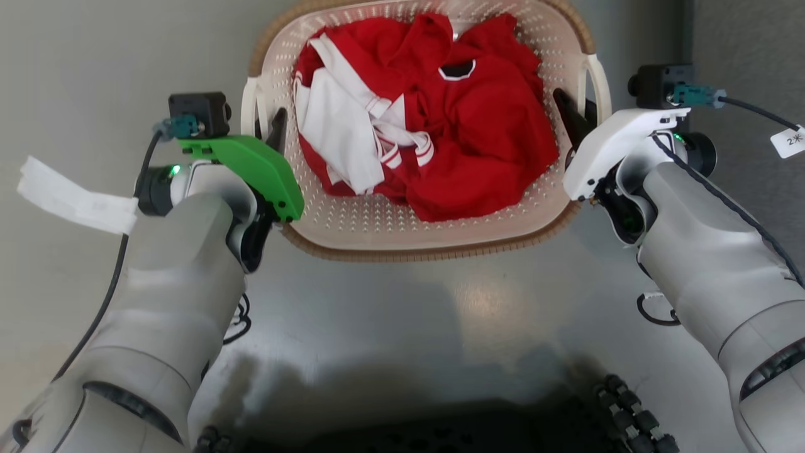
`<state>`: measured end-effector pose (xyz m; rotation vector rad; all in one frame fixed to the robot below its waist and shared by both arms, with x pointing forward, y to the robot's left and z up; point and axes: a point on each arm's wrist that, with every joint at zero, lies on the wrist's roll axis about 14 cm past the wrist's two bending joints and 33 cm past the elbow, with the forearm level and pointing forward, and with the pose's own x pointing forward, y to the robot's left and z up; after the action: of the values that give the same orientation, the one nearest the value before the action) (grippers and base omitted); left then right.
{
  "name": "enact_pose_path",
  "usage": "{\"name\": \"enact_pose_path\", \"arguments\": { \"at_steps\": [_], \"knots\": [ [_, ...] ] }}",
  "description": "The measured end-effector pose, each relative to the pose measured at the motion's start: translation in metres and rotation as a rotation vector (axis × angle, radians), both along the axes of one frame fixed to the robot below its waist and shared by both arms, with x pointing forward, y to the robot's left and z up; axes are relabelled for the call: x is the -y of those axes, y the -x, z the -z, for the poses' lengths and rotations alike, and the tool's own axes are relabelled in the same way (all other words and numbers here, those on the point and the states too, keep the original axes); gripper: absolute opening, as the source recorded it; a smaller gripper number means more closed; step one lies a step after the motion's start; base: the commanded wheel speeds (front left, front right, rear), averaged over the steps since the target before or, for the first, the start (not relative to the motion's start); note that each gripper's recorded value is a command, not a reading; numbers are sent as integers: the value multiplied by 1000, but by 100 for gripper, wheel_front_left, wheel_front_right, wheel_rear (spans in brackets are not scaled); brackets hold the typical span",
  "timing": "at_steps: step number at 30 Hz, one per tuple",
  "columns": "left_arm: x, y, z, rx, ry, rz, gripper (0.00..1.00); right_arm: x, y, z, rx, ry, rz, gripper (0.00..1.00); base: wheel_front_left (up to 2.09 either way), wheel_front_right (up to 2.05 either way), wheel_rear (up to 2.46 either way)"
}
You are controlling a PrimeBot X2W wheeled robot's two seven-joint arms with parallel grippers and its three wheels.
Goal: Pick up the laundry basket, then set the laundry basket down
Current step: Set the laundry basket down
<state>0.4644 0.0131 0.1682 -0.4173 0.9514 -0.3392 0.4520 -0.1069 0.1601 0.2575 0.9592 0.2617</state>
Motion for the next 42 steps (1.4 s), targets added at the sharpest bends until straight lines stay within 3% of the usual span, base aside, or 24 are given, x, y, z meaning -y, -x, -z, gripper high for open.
{"name": "enact_pose_path", "arguments": {
  "at_steps": [13,23,24,25,26,27,42],
  "knots": [
    [-1,6,50,-57,-3,1,0,2,7,52,-55,0,14,0,0,0,0],
    [2,-4,58,-29,19,-12,0,10,4,65,-45,3,28,0,0,0,0],
    [2,-4,58,-29,19,-12,18,10,4,65,-45,2,28,0,0,0,0],
    [2,-4,58,-29,20,-11,48,10,4,65,-45,2,28,7,0,0,0],
    [2,-3,58,-28,19,-8,95,10,4,65,-45,2,29,35,0,0,0],
    [1,-3,58,-26,18,-3,100,10,3,65,-43,2,29,100,0,0,0],
    [-10,5,53,-43,-37,28,100,13,-10,47,-8,13,48,100,0,0,0]
  ]
}}
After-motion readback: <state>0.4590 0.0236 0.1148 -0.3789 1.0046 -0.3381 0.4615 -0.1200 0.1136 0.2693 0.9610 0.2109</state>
